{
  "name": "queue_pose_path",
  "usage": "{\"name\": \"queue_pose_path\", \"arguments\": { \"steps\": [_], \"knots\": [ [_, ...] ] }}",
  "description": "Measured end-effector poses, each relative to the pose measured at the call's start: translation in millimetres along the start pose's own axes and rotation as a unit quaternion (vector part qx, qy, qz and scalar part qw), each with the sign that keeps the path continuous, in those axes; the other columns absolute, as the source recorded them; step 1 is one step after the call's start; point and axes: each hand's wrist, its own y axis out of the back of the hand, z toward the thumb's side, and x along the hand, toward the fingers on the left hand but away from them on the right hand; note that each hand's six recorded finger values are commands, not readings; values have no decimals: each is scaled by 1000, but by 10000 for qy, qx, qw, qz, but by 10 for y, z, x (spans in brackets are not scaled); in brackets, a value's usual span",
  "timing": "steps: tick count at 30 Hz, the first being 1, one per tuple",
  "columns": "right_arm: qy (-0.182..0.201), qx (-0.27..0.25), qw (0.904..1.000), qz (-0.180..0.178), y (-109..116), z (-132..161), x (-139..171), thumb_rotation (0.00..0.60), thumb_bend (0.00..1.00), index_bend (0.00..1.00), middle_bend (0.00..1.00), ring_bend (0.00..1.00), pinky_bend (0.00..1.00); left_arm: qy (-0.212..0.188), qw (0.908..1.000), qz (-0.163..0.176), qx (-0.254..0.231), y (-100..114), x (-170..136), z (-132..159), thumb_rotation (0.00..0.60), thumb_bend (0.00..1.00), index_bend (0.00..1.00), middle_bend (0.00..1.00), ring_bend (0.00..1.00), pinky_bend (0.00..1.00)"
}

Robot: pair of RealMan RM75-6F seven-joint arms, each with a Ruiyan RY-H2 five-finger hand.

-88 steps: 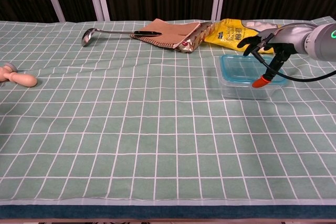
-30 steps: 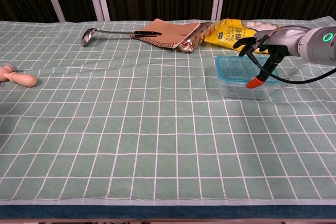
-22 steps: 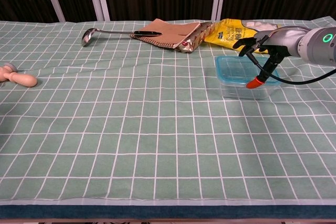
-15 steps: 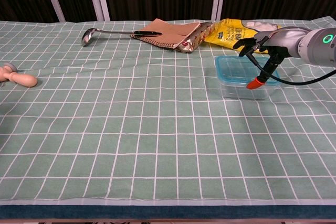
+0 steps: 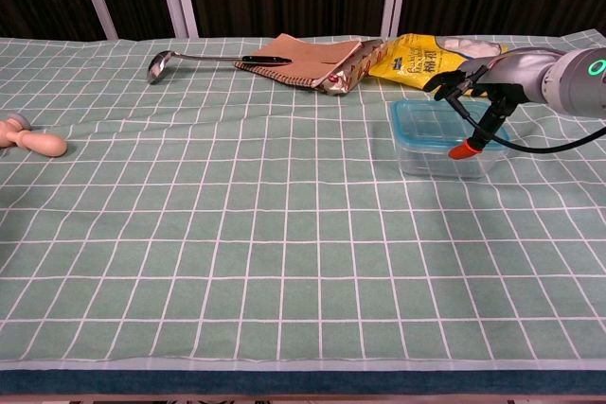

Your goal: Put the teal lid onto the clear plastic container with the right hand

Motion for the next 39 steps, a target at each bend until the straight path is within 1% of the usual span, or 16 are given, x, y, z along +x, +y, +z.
{"name": "queue_pose_path", "arguments": {
  "steps": [11, 19, 22, 24, 27, 29, 32, 33, 39],
  "knots": [
    [11, 44, 10000, 61, 13, 3, 49, 600, 289, 0, 38, 0, 0, 2, 10000, -3, 1, 0, 2, 0, 600, 348, 128, 0, 0, 0],
    [3, 98, 9999, 90, 66, 4, 165, 600, 289, 0, 22, 0, 0, 5, 10000, -10, -2, -3, 4, 3, 600, 348, 128, 0, 0, 0],
    [39, -8, 10000, -48, 152, 38, 205, 600, 289, 21, 22, 0, 0, -5, 10000, -24, -4, -8, 2, 8, 600, 348, 127, 0, 0, 0],
    [92, -115, 9997, -219, 238, 75, 218, 600, 289, 41, 31, 0, 0, 0, 10000, -35, -15, -8, 2, 7, 600, 348, 127, 0, 0, 0],
    [224, -252, 9983, -479, 357, 140, 245, 600, 290, 48, 110, 0, 0, 5, 10000, -34, -39, -3, 5, 5, 600, 348, 128, 0, 0, 0],
    [298, -331, 9969, -644, 434, 175, 264, 600, 289, 95, 164, 0, 0, 8, 10000, -43, -51, -3, 7, 2, 600, 348, 128, 0, 0, 0],
    [439, -452, 9938, -914, 560, 253, 294, 600, 290, 191, 174, 0, 0, 6, 9999, -72, -71, -6, 8, 6, 600, 348, 128, 0, 0, 0],
    [493, -477, 9927, -989, 585, 282, 302, 600, 290, 206, 174, 0, 0, 8, 9999, -79, -75, -7, 7, 6, 600, 348, 128, 0, 0, 0],
    [612, -487, 9913, -1056, 576, 396, 248, 600, 331, 323, 173, 0, 0, 10, 9999, -101, -96, -8, 3, 8, 600, 348, 127, 0, 0, 0]
  ]
}}
